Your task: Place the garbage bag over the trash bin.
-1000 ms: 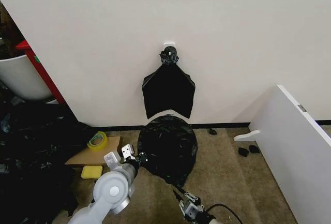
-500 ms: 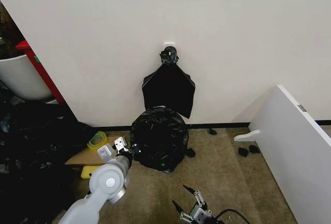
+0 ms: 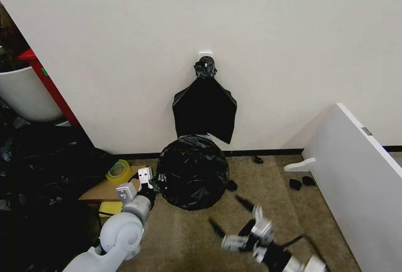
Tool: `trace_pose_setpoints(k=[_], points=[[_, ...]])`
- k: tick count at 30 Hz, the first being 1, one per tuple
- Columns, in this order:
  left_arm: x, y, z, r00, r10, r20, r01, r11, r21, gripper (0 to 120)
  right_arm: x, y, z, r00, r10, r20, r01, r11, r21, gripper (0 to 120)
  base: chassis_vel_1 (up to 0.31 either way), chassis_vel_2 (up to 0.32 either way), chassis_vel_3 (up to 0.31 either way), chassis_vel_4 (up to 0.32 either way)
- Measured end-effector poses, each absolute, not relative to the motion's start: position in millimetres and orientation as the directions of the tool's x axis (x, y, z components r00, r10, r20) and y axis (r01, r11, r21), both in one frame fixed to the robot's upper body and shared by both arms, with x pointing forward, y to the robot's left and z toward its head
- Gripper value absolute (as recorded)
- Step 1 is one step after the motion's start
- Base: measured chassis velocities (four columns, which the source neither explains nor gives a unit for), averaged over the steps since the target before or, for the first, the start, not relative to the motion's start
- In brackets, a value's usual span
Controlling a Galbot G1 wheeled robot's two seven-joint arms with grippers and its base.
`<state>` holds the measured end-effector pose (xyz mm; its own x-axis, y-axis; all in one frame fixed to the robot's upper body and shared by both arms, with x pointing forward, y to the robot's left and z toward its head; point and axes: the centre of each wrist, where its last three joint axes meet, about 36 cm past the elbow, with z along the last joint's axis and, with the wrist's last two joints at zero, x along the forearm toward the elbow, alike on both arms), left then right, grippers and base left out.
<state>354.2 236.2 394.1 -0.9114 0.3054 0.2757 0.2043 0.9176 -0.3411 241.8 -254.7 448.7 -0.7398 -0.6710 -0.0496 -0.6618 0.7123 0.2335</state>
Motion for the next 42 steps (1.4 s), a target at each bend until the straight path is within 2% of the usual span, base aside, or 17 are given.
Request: trace_pose_setpoints(k=[4, 8, 12, 19, 23, 25, 29, 30, 31, 34, 36, 38, 39, 42], points=[[353, 250, 381, -0.902, 0.402, 0.159, 0.356, 0.899, -0.255, 0, 279, -290, 475, -0.736, -0.675, -0.06, -0.635, 0.656, 0.409, 100, 0.0, 0.0, 0.0, 0.0], [351, 260, 372, -0.884, 0.459, 0.089, 0.443, 0.882, -0.16, 0, 300, -316, 478, -0.727, -0.686, -0.016, -0.602, 0.626, 0.495, 100, 0.0, 0.0, 0.0, 0.0], [349, 260, 368, -0.864, 0.5, 0.059, 0.491, 0.863, -0.119, 0, 314, -323, 474, -0.721, -0.693, -0.006, -0.58, 0.599, 0.552, 100, 0.0, 0.0, 0.0, 0.0], [345, 257, 365, -0.835, 0.549, 0.031, 0.545, 0.833, -0.092, 0, 324, -317, 466, -0.709, -0.705, 0.01, -0.582, 0.593, 0.556, 100, 0.0, 0.0, 0.0, 0.0], [344, 255, 365, -0.824, 0.566, 0.013, 0.563, 0.822, -0.085, 0, 325, -315, 455, -0.716, -0.697, 0.048, -0.566, 0.619, 0.545, 96, 0.0, 0.0, 0.0, 0.0], [343, 253, 365, -0.816, 0.577, 0.003, 0.576, 0.815, -0.071, 0, 325, -315, 451, -0.72, -0.691, 0.056, -0.556, 0.624, 0.549, 86, 0.0, 0.0, 0.0, 0.0], [342, 252, 364, -0.813, 0.582, 0.0, 0.581, 0.811, -0.061, 0, 325, -314, 450, -0.719, -0.693, 0.056, -0.556, 0.622, 0.551, 76, 0.0, 0.0, 0.0, 0.0], [342, 251, 363, -0.813, 0.583, 0.001, 0.582, 0.811, -0.057, 0, 324, -312, 449, -0.714, -0.698, 0.058, -0.564, 0.621, 0.544, 67, 0.0, 0.0, 0.0, 0.0], [342, 251, 363, -0.813, 0.583, 0.001, 0.582, 0.811, -0.057, 0, 324, -312, 449, -0.714, -0.698, 0.058, -0.564, 0.621, 0.544, 67, 0.0, 0.0, 0.0, 0.0], [342, 249, 362, -0.813, 0.583, -0.002, 0.582, 0.811, -0.057, 0, 323, -309, 447, -0.711, -0.701, 0.06, -0.567, 0.621, 0.541, 52, 0.0, 0.0, 0.0, 0.0], [342, 248, 362, -0.813, 0.583, -0.003, 0.582, 0.811, -0.057, 0, 323, -308, 446, -0.711, -0.701, 0.06, -0.567, 0.621, 0.541, 49, 0.0, 0.0, 0.0, 0.0], [342, 248, 362, -0.813, 0.582, -0.004, 0.581, 0.812, -0.059, 0, 323, -308, 446, -0.711, -0.701, 0.059, -0.568, 0.622, 0.539, 37, 0.0, 0.0, 0.0, 0.0], [342, 248, 362, -0.813, 0.582, -0.004, 0.581, 0.812, -0.059, 0, 323, -308, 446, -0.711, -0.701, 0.059, -0.568, 0.622, 0.539, 37, 0.0, 0.0, 0.0, 0.0], [342, 248, 362, -0.814, 0.581, -0.005, 0.58, 0.813, -0.06, 0, 323, -307, 446, -0.711, -0.701, 0.06, -0.57, 0.624, 0.535, 24, 0.0, 0.0, 0.0, 0.0]])
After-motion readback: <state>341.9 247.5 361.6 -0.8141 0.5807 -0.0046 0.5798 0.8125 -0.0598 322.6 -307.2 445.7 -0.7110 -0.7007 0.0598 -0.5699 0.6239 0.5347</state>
